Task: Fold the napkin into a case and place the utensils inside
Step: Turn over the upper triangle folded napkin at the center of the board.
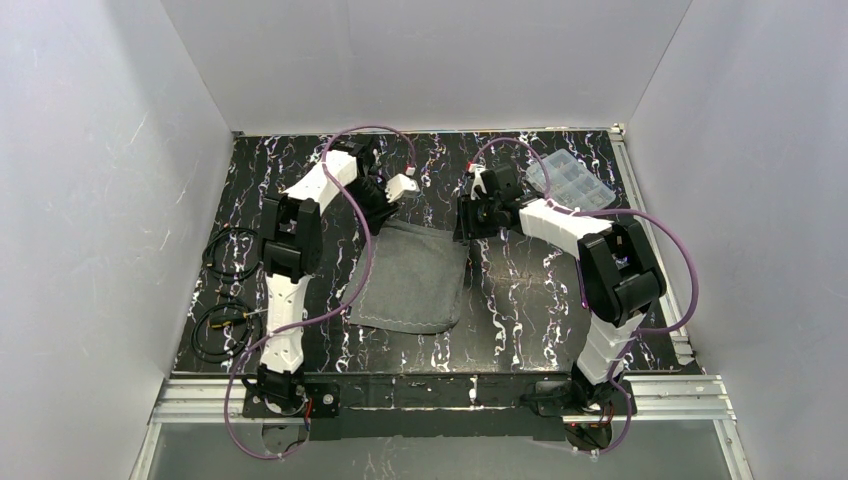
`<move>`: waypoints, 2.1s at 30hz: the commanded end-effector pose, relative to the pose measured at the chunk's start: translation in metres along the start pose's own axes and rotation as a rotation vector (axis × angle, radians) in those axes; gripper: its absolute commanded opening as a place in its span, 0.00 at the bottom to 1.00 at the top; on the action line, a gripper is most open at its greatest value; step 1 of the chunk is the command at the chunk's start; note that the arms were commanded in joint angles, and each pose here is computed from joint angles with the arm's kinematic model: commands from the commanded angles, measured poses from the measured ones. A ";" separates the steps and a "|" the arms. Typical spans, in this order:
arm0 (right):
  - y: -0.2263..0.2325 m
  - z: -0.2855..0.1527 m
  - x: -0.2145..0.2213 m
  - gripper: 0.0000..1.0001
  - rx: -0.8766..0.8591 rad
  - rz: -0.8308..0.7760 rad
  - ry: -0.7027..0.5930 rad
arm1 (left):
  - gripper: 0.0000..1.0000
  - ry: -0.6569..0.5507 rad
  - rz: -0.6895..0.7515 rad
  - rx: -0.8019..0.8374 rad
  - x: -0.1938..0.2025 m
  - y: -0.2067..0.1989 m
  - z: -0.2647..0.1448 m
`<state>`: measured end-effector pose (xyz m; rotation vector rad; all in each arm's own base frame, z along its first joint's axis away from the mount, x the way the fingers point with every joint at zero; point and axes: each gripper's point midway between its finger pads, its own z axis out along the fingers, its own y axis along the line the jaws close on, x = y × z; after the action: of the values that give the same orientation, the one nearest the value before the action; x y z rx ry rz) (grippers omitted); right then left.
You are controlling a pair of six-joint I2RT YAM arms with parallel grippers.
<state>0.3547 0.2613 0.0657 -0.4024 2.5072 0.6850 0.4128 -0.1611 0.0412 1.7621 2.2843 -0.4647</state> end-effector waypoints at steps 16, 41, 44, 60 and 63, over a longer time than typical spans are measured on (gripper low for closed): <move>-0.002 0.006 0.004 0.43 0.059 0.050 -0.020 | 0.00 -0.081 -0.047 -0.044 -0.022 0.009 0.006; -0.016 0.004 0.011 0.01 0.138 0.087 -0.059 | 0.00 -0.164 -0.135 -0.110 -0.050 0.022 -0.018; -0.017 0.011 0.017 0.01 0.134 0.079 -0.024 | 0.00 -0.161 -0.146 -0.115 -0.051 0.026 -0.015; -0.035 0.012 0.030 0.05 0.205 0.037 0.009 | 0.00 -0.056 -0.209 -0.199 -0.043 0.062 0.032; -0.033 0.007 0.024 0.09 0.205 0.036 -0.015 | 0.05 -0.040 -0.222 -0.211 -0.039 0.064 0.036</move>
<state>0.3492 0.2423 0.0291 -0.2724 2.5622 0.4916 0.4780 -0.2026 0.0260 1.4186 2.3658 -0.3659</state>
